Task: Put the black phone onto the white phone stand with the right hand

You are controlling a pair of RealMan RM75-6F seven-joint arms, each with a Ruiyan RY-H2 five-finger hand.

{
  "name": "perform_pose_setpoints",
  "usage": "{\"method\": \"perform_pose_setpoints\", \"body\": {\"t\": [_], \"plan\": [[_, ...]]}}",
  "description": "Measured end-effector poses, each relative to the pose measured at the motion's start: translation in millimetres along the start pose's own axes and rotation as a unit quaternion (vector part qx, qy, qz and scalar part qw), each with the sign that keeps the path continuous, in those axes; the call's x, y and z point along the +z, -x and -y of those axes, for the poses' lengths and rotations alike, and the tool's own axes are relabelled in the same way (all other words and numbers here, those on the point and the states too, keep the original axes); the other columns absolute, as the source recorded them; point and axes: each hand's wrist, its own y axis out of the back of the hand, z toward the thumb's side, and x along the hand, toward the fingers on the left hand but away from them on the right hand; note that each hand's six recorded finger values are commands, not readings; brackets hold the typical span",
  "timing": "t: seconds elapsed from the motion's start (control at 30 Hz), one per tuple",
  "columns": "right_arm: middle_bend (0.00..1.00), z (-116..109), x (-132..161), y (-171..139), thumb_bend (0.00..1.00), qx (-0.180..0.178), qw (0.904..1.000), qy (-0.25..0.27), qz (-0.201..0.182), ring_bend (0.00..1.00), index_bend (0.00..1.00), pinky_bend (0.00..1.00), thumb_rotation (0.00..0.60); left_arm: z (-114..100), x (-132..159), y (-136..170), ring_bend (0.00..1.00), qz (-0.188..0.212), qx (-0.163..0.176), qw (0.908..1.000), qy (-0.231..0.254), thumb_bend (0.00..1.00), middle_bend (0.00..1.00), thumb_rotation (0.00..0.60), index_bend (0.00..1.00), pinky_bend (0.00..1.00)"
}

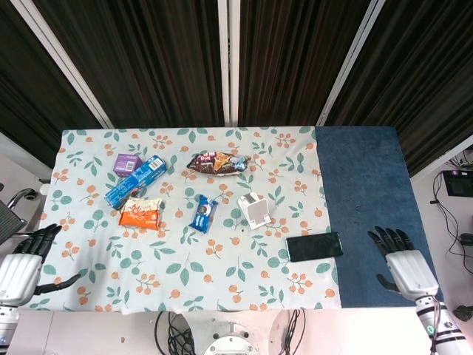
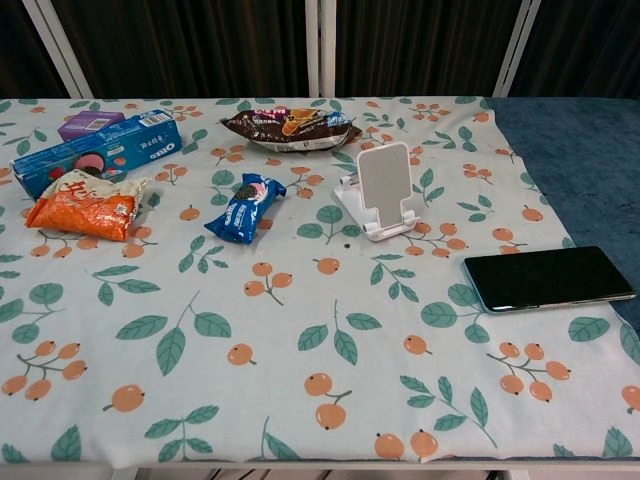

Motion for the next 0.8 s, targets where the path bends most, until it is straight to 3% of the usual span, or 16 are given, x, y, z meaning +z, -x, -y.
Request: {"method": "perform_pose_setpoints", "body": {"t": [0.23,0.4,0.8], "plan": [[0.00,1,23,28,0.17,0.019,0.9995,-0.026,0.004,0.00,0.00,0.00,0.600,5,-4,4,0.10,0.001,-0.007,1.0000,0.006,0.07,0.07,0.238,0.03,0.25],[0.00,5,44,49,0.14,0.046,0.9988,-0.017,0.007,0.00,0.00,0.00,0.600,9,-10,8,0.10,-0.008,-0.011,0.9999,0.010,0.07,0.07,0.241,0.03,0.25],[0.00,19,85,86,0.05,0.068,0.9976,-0.010,-0.011,0.00,0.00,0.00,0.600,11,-15,9,0.10,-0.012,-0.012,0.9998,0.014,0.07,0.07,0.238,0.03,0.25]]}}
